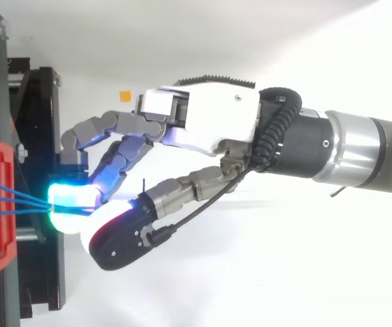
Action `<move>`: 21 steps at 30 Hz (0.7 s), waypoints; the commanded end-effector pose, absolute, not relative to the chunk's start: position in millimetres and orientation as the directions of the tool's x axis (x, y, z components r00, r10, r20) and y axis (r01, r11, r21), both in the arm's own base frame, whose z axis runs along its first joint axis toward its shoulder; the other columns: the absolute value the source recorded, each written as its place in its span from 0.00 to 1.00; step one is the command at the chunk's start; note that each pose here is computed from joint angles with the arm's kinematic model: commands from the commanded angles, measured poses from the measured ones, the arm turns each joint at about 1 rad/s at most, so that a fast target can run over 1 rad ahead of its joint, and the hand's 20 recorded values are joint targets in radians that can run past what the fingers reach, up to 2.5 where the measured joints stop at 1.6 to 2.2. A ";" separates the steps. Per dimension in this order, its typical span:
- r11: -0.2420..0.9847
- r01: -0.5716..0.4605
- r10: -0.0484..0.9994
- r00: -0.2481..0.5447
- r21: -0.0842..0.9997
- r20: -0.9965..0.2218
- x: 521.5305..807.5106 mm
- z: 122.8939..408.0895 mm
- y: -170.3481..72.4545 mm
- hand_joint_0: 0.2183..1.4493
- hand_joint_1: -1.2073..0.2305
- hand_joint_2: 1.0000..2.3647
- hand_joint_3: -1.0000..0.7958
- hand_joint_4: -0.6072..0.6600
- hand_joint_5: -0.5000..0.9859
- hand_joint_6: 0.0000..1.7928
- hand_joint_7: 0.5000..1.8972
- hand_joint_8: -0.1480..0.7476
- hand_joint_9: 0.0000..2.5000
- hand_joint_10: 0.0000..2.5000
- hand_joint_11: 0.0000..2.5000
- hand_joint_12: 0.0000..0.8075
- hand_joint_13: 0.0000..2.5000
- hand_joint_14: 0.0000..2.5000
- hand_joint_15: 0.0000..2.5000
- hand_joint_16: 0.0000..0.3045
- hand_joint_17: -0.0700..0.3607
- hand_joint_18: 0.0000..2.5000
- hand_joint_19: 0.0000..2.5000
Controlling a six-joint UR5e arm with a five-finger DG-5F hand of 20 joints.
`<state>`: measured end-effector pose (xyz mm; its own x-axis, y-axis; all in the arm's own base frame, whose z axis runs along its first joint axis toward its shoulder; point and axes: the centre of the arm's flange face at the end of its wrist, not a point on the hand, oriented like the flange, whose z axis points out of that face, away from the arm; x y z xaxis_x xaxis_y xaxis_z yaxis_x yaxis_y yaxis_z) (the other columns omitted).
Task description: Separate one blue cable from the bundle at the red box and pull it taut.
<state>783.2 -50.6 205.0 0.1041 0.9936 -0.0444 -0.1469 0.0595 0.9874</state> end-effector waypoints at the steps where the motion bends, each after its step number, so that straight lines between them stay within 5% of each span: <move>1: 0.060 -0.149 0.993 0.106 0.987 -0.044 783.4 205.4 -52.2 0.31 0.41 0.00 0.31 0.65 0.23 0.41 0.44 0.54 0.40 0.01 0.32 0.48 0.36 0.01 0.20 0.15 0.40 0.26 0.26; 13: 0.059 -0.165 0.992 0.116 0.984 -0.040 787.1 213.3 -58.9 0.33 0.39 0.01 0.39 0.65 0.22 0.41 0.42 0.54 0.41 0.01 0.34 0.49 0.37 0.01 0.23 0.15 0.41 0.27 0.27; 21: 0.061 -0.164 0.992 0.116 0.985 -0.042 787.1 212.1 -58.9 0.30 0.37 0.00 0.32 0.66 0.22 0.41 0.42 0.54 0.41 0.01 0.34 0.49 0.37 0.01 0.23 0.16 0.41 0.27 0.28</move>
<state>787.0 -58.7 212.3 0.1157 0.9924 -0.0414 -0.1637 0.0601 0.9847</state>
